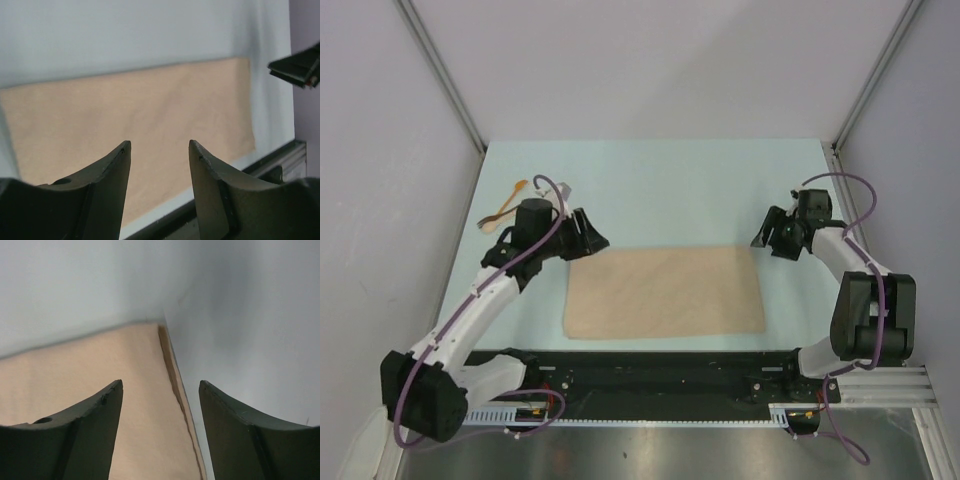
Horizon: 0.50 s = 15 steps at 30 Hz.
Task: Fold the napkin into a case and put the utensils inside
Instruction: Smooth out the rectangle-folded napkin at the center of the board, then pick up the rectangle-folded napkin from the center of the board.
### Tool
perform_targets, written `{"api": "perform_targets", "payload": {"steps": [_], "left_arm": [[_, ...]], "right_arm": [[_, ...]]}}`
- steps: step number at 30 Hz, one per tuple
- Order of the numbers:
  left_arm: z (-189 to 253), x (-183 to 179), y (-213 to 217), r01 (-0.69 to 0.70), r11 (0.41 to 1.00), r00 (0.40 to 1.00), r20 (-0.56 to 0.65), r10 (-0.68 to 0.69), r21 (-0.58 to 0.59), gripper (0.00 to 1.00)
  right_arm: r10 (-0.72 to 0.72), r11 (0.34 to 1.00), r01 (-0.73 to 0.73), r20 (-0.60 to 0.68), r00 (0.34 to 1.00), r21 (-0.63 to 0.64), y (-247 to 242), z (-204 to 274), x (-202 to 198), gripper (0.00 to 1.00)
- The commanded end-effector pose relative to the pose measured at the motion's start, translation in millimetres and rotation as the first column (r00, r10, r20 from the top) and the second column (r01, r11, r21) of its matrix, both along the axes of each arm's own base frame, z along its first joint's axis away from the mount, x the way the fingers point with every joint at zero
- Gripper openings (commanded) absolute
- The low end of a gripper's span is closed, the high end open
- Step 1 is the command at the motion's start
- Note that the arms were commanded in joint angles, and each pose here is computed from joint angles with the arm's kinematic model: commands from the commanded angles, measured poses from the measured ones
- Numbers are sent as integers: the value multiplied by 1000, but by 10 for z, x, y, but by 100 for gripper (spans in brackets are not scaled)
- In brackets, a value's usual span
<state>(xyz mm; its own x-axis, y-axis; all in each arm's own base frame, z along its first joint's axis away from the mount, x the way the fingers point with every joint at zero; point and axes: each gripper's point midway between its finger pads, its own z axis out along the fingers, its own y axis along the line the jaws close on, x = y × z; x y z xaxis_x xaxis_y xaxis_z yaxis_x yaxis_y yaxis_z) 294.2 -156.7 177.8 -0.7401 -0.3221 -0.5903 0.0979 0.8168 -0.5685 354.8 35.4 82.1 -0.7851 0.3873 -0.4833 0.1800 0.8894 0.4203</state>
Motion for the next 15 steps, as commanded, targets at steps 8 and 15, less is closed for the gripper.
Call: {"api": "perform_targets", "payload": {"steps": [8,15], "left_arm": [[-305,-869,-478,220,975,973,-60,-222,-29,53],[-236,-860,-497,238,971,970,-49,-238,-6,53]], "right_arm": [[-92,970,34,-237,967,-240,35,-367,-873,56],[-96,964,11,-309,946,-266,157,-572,-969,52]]}}
